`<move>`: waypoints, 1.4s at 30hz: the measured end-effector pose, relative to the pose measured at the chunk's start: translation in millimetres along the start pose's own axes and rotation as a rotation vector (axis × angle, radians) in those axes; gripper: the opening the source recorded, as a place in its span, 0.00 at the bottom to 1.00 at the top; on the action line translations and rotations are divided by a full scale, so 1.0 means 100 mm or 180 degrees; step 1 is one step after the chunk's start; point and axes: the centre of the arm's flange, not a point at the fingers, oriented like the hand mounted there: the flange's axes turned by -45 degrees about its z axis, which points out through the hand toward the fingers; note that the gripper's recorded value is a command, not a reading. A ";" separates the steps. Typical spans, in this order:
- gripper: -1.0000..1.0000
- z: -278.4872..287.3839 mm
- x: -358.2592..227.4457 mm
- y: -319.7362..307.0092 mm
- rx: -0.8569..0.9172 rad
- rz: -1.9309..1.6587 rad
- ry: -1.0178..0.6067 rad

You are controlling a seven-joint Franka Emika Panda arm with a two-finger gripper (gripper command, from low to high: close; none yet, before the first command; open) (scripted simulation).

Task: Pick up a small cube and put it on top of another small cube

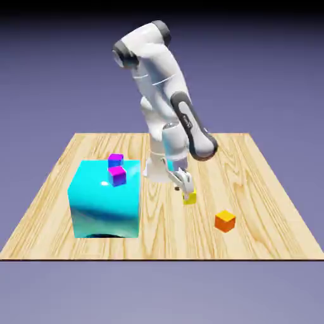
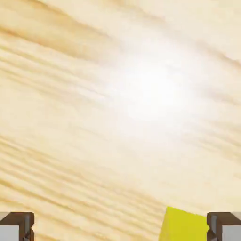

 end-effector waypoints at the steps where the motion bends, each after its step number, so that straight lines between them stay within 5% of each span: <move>1: 0.50 -0.03 -0.06 0.04 -0.0033 0.0099 -0.0064; 16: 0.50 0.30 -0.18 0.38 -0.0428 0.0450 -0.0224; 30: 0.50 0.58 -0.12 0.30 -0.0202 0.0441 -0.0191; 31: 0.00 0.58 -0.12 0.29 -0.0197 0.0441 -0.0191; 42: 0.00 0.44 -0.16 0.39 -0.0417 0.0457 -0.0207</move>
